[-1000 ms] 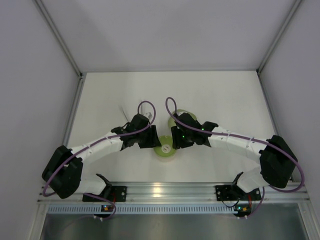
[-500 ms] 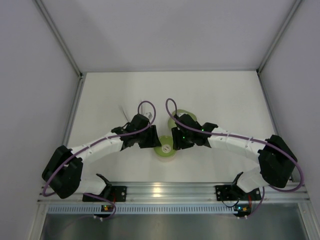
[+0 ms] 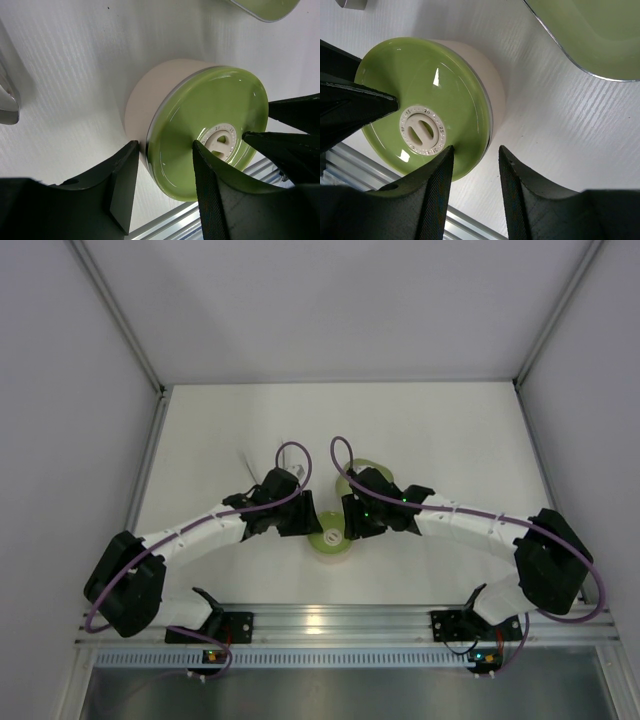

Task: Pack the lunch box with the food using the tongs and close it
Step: Close the box lid on the packing box, then reset both arms

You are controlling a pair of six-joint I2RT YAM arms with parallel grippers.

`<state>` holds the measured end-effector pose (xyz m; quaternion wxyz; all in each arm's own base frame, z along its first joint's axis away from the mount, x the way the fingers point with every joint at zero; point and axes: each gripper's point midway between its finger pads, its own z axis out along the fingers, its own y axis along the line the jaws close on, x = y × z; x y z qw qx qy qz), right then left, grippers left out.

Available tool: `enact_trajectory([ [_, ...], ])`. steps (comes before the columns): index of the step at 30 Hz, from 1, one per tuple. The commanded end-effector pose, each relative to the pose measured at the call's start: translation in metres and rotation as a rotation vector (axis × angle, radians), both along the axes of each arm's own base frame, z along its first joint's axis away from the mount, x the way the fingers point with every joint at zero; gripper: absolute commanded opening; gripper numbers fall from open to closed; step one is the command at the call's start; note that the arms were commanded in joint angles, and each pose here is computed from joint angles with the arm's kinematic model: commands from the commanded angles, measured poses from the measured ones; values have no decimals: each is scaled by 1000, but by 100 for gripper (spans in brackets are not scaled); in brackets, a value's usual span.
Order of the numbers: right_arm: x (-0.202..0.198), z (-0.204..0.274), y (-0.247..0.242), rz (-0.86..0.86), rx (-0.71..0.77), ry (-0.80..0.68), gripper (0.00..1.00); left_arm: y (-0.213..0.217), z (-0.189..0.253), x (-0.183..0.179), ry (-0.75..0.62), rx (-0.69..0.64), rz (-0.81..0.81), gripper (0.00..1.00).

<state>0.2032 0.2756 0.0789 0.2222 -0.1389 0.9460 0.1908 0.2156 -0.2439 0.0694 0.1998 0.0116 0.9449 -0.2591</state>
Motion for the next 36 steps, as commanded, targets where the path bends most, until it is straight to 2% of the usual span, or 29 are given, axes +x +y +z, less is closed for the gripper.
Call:
enact_trajectory([
  [1, 10, -3, 3, -20, 24, -15, 41, 47, -54, -37, 147, 246, 0, 50],
  [10, 10, 0, 4, -15, 30, -20, 41, 47, -50, -37, 141, 246, -1, 51],
  [23, 22, 42, 6, -3, 54, -106, 44, 49, 31, 5, -51, 290, 38, 65],
  [26, 29, 69, 1, -25, 88, -168, 47, 47, 59, 16, -127, 274, 42, 66],
  [29, 46, 106, -5, -56, 124, -268, 57, 40, 104, 40, -250, 235, 76, 69],
  [31, 63, 136, -22, -116, 139, -356, 69, 40, 130, 55, -314, 239, 84, 73],
  [32, 71, 165, -27, -144, 177, -413, 73, 36, 157, 72, -376, 234, 101, 74],
  [33, 84, 178, -39, -192, 181, -451, 86, 36, 168, 81, -397, 235, 116, 78],
  [34, 91, 200, -44, -209, 202, -494, 95, 35, 193, 96, -428, 212, 142, 81],
  [36, 103, 227, -65, -272, 207, -556, 99, 34, 217, 110, -463, 182, 152, 98],
])
